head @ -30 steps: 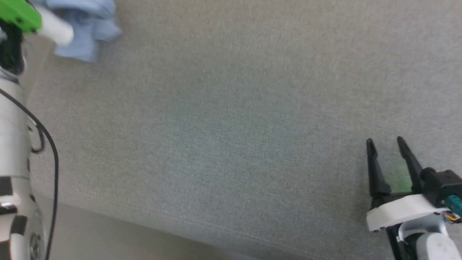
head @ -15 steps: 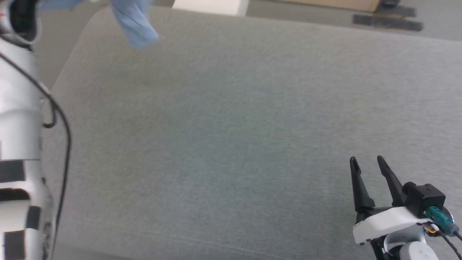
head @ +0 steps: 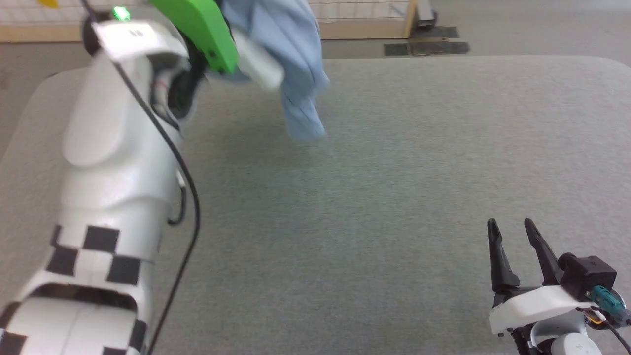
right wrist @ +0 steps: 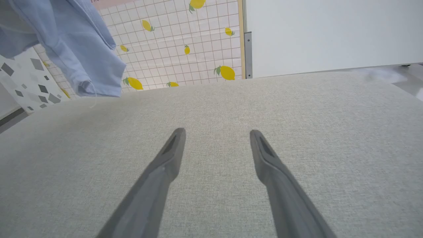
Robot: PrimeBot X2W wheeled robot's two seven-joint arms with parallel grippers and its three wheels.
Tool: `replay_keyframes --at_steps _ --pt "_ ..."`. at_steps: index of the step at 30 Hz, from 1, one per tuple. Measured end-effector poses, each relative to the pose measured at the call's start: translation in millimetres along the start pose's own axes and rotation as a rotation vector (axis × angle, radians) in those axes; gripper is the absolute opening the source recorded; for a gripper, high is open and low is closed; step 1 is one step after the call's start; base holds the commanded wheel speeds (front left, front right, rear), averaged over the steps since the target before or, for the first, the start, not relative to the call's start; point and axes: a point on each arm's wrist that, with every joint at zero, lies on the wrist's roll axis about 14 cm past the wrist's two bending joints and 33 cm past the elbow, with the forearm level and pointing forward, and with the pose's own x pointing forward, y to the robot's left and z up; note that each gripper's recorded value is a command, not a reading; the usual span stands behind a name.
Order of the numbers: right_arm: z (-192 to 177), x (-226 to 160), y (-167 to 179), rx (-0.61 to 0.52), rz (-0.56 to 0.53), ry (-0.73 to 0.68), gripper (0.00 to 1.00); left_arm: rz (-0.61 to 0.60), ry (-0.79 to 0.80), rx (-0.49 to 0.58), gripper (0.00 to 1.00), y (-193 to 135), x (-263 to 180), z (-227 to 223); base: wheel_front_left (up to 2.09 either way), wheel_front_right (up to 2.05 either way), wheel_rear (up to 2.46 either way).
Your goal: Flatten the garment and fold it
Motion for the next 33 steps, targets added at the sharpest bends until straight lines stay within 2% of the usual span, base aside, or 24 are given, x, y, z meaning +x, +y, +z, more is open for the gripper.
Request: replay_keyframes --at_steps 8,14,17,19,20,21,27,33 --pt "7.1 -16.5 -25.3 -0.001 -0.079 -0.024 1.00 -0.116 0.401 0.044 0.00 -55.4 -13.9 -149.5 0.00 0.00 0.00" --pt "-0.4 -17.2 -27.7 0.010 -0.089 -0.004 1.00 -0.138 0.751 0.019 0.00 -69.1 -70.6 -266.2 0.00 0.00 0.00" --pt "-3.7 -17.4 -28.1 0.016 -0.091 0.003 1.00 -0.139 0.875 -0.008 0.00 -71.6 -96.2 -298.6 0.00 0.00 0.00" --pt "-5.2 -17.4 -27.4 0.018 -0.090 0.006 1.00 -0.140 0.895 -0.022 0.00 -73.1 -100.4 -303.1 0.00 0.00 0.00" --pt "-6.3 -17.0 -27.0 0.020 -0.089 0.008 1.00 -0.137 0.894 -0.035 0.05 -73.2 -100.4 -303.1 0.00 0.00 0.00" --pt "-7.5 -16.7 -26.5 0.021 -0.087 0.012 1.00 -0.135 0.891 -0.049 1.00 -73.2 -100.3 -302.5 0.00 0.00 0.00" --pt "-8.9 -13.3 -20.1 0.024 -0.067 0.014 1.00 -0.101 0.810 -0.206 1.00 -72.0 -90.6 -281.5 0.00 0.00 0.00" --pt "-1.6 -8.1 -9.8 0.024 -0.034 -0.009 1.00 -0.097 0.577 -0.355 1.00 -65.7 -60.4 -207.0 0.00 0.00 0.00"
